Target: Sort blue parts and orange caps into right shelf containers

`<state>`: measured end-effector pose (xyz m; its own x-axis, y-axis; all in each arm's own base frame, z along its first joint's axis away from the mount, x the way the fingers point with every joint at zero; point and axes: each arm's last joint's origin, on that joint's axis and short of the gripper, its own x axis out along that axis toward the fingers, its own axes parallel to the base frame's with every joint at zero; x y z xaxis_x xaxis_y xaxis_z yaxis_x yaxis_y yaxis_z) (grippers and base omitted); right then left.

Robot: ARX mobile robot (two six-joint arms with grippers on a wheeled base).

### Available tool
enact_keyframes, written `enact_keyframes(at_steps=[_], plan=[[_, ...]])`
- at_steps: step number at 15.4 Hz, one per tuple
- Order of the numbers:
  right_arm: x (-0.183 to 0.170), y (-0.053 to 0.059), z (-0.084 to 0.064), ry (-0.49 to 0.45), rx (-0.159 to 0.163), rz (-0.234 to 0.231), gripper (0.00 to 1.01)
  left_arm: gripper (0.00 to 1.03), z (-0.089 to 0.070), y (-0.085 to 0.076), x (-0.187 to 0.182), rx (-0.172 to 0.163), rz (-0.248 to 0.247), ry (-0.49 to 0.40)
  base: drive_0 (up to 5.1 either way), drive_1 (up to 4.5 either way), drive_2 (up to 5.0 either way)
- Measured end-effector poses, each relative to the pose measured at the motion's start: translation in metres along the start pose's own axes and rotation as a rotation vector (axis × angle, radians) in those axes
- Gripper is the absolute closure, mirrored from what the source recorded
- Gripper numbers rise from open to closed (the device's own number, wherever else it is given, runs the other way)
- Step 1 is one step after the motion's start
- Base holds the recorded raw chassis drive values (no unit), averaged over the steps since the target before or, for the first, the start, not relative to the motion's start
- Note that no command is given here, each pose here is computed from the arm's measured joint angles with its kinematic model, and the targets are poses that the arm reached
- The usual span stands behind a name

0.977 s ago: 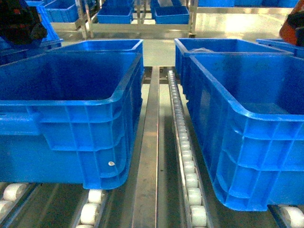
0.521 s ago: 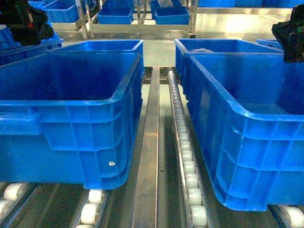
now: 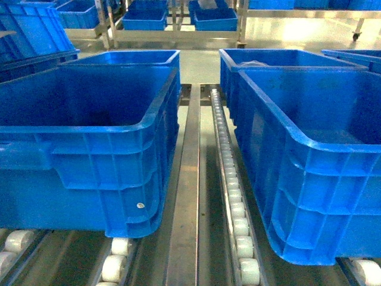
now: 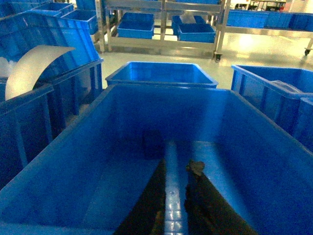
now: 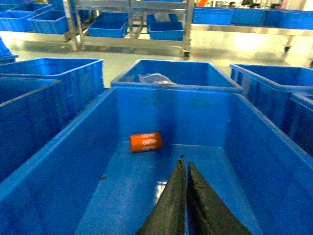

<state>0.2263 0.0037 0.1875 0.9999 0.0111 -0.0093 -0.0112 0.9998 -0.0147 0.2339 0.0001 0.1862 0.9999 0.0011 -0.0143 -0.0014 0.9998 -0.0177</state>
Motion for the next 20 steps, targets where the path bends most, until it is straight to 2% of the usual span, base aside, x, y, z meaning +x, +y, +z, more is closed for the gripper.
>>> enact_keyframes(at_steps=[1,4,9,10,11,12,14,16,20], plan=[[-0.007,-0.004,-0.001,-0.004,0.002,-0.015,1.0,1.02,-0.002,0.0,-0.008,-0.001,0.0,-0.002,0.0,0.0,0.0],[-0.031,-0.003,-0.009,0.005,0.004,-0.011,1.0,1.01,-0.008,0.0,-0.033,0.0,-0.002,-0.001,0.0,0.0,0.0],[-0.054,-0.003,-0.014,0.001,0.004,-0.011,1.0,1.01,-0.013,0.0,-0.057,0.0,0.0,-0.004,0.0,0.0,0.0],[-0.059,-0.003,-0.016,-0.036,0.004,-0.012,1.0,1.01,-0.017,0.0,-0.063,0.0,-0.001,-0.041,0.0,0.0,0.0],[-0.064,-0.003,-0.024,-0.001,0.004,-0.011,1.0,1.01,-0.027,0.0,-0.068,0.0,0.0,0.014,0.0,0.0,0.0],[-0.07,-0.002,-0.031,0.036,0.004,-0.011,1.0,1.01,-0.031,0.001,-0.075,0.0,0.0,0.032,0.0,0.0,0.0],[-0.08,-0.002,-0.024,-0.005,0.004,-0.011,1.0,1.01,-0.022,0.0,-0.084,0.001,-0.001,-0.013,0.0,0.0,0.0],[-0.087,-0.002,-0.023,0.0,0.004,-0.011,1.0,1.01,-0.025,0.0,-0.093,0.001,0.0,0.007,0.0,0.0,0.0],[-0.093,-0.002,-0.02,-0.014,0.004,-0.011,1.0,1.01,-0.021,0.0,-0.098,0.001,-0.001,-0.012,0.0,0.0,0.0]])
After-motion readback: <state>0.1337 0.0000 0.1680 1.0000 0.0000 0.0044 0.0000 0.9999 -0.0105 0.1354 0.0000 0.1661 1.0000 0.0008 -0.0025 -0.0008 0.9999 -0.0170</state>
